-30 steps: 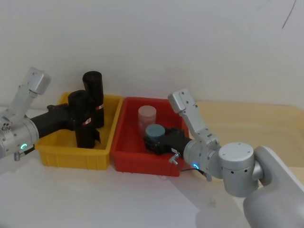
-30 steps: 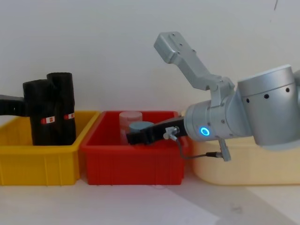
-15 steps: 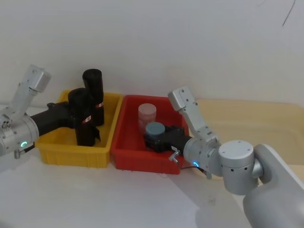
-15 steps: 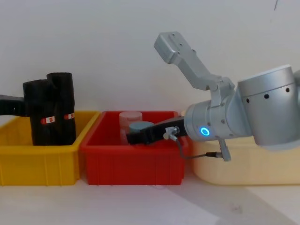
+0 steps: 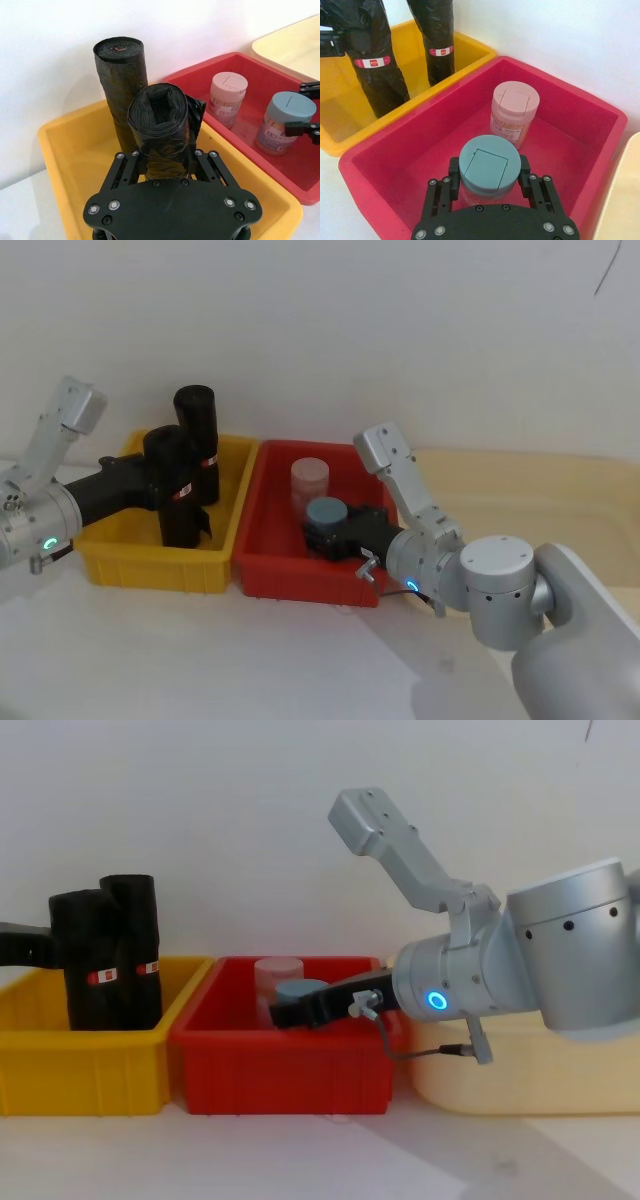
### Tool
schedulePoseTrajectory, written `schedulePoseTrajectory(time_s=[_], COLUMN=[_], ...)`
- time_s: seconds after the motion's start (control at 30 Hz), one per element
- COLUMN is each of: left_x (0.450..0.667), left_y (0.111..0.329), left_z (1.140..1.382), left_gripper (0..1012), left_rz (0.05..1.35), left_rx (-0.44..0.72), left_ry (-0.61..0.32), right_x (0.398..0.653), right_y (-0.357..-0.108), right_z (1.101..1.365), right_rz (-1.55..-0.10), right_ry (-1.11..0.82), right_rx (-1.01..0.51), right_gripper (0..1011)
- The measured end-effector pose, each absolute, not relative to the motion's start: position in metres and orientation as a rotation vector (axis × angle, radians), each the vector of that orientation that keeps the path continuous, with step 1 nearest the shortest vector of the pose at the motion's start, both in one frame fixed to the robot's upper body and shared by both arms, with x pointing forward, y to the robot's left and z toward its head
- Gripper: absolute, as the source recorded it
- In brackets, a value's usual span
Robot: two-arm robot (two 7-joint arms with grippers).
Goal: Pick up the garbage bag with the one hand and transfer it to the other hand.
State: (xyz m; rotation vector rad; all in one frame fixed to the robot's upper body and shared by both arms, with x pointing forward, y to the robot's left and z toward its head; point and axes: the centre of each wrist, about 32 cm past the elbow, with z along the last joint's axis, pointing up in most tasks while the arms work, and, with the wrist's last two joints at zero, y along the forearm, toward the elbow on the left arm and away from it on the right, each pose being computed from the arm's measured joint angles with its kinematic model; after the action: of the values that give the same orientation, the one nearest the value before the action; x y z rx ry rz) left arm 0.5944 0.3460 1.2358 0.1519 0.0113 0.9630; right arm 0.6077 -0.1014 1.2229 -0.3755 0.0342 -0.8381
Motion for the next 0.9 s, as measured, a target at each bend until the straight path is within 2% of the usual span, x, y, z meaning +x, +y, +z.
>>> schedulePoseTrajectory(time_s=[0.9], left_x=[0.5944], left_y=[0.346], left_z=[1.2359], left_gripper=[400], left_rz=[0.963], left_rx=[0.152], left_ry=[0.011], right_x=[0.6077], right_y=[-0.1013], right_z=[1.2229], right_rz=[-0.838], right_ry=[0.034], right_rx=[-0.375], right_gripper=[665])
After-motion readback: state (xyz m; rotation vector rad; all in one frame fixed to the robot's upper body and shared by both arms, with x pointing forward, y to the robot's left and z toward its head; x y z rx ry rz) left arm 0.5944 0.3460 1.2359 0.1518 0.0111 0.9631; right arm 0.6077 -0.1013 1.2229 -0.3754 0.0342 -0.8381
